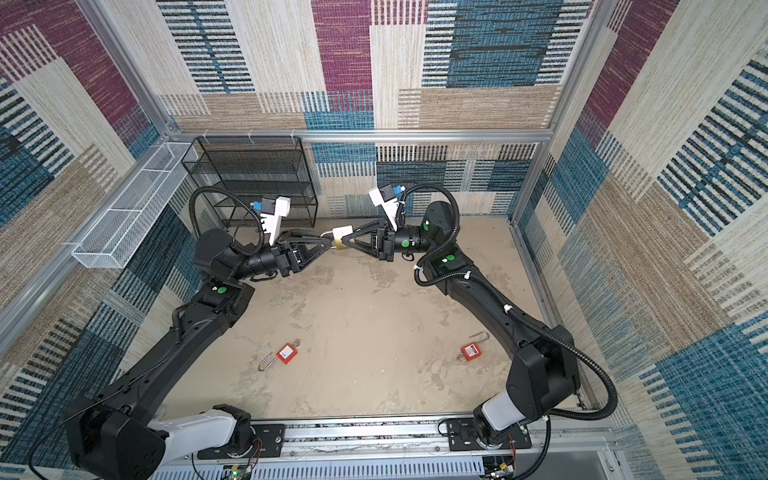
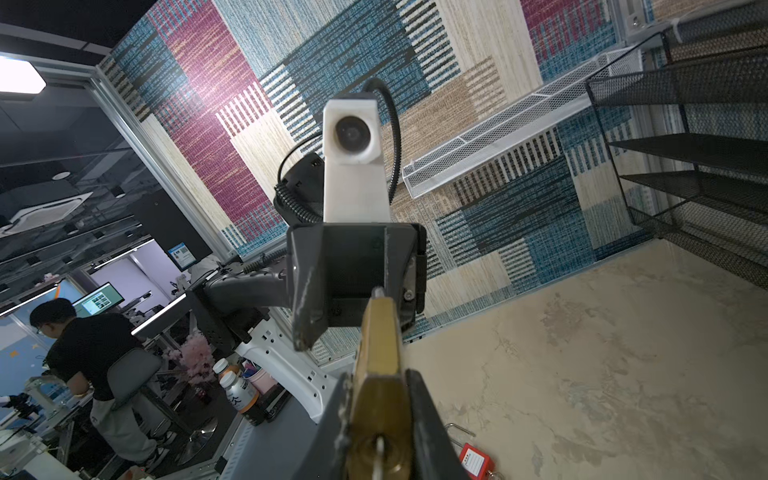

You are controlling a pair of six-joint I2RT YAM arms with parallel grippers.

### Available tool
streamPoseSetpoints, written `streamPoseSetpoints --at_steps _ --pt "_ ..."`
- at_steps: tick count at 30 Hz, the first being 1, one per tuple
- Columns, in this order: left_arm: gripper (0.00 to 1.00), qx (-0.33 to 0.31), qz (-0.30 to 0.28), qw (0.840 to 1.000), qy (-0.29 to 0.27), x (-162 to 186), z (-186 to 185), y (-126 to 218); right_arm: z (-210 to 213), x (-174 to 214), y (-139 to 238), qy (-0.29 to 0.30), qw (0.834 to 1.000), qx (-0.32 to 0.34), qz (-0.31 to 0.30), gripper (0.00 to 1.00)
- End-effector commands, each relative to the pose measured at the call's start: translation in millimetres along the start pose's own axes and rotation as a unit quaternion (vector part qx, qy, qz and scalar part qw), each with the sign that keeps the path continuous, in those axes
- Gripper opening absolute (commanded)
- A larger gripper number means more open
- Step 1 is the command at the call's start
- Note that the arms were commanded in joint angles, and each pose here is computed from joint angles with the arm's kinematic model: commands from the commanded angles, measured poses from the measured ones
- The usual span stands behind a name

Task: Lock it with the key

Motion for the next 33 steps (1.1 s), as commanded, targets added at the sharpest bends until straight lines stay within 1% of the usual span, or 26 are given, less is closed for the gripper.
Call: streamPoseSetpoints --at_steps 1,5,10,18,19,21,22,24,25,27,30,31,33 --pt "0.43 0.026 -0.017 0.999 -0.036 -8.6 -14.1 0.7 2.8 -4.8 2.3 0.007 1.000 0.006 -0.022 0.00" --pt "0.41 0.023 -0.027 0.999 -0.033 -8.1 -10.0 0.8 4.8 -3.4 4.7 0.004 0.999 0.003 -0.042 0.00" --pt "0.26 0.019 -0.033 0.999 -0.031 -7.1 -5.1 0.4 5.5 -1.7 7.8 0.005 0.998 0.011 -0.066 0.00" --pt "0.26 0.018 -0.030 0.999 -0.025 -5.6 1.0 -2.0 8.7 -4.9 6.8 0.016 0.994 0.010 -0.106 0.00" --pt "0.26 0.017 -0.029 0.999 -0.024 -5.3 1.4 -2.0 9.3 -6.5 7.1 0.019 0.994 0.009 -0.112 0.00" --pt "0.34 0.014 -0.029 0.999 -0.026 -4.5 1.4 -1.2 9.6 -9.6 6.8 0.022 0.993 0.007 -0.117 0.00" --pt "0.36 0.013 -0.029 0.999 -0.028 -4.5 1.0 -0.7 11.2 -10.9 6.3 0.024 0.993 0.003 -0.119 0.00" --pt "0.36 0.010 -0.029 0.999 -0.028 -4.1 0.8 -0.3 11.0 -12.1 5.6 0.024 0.993 0.002 -0.118 0.00" --pt "0.33 0.009 -0.029 0.999 -0.030 -4.4 0.5 -0.2 11.1 -11.4 5.1 0.024 0.993 0.001 -0.118 0.00" --pt "0.24 0.008 -0.030 0.999 -0.030 -4.9 0.8 -0.2 10.1 -9.8 4.4 0.022 0.993 0.001 -0.116 0.00" --pt "0.05 0.008 -0.033 0.999 -0.032 -6.5 1.0 -0.9 10.3 -6.4 2.3 0.021 0.994 -0.003 -0.111 0.00" --pt "0.00 0.009 -0.033 0.999 -0.033 -6.8 0.9 -1.1 11.0 -5.3 1.3 0.021 0.994 -0.005 -0.108 0.00" --pt "0.00 0.011 -0.035 0.999 -0.034 -7.4 1.2 -1.5 12.7 -3.6 0.7 0.023 0.994 -0.006 -0.106 0.00"
Point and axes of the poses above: each gripper's point midway between its finger pads, its own y axis back along the fingers, its own z axis along the line the jaws close on, x = y × z, the point moved 3 cm from there along y, back along the fingers, and after that the axes turned 3 degrees about y, right-handed, at the moved point
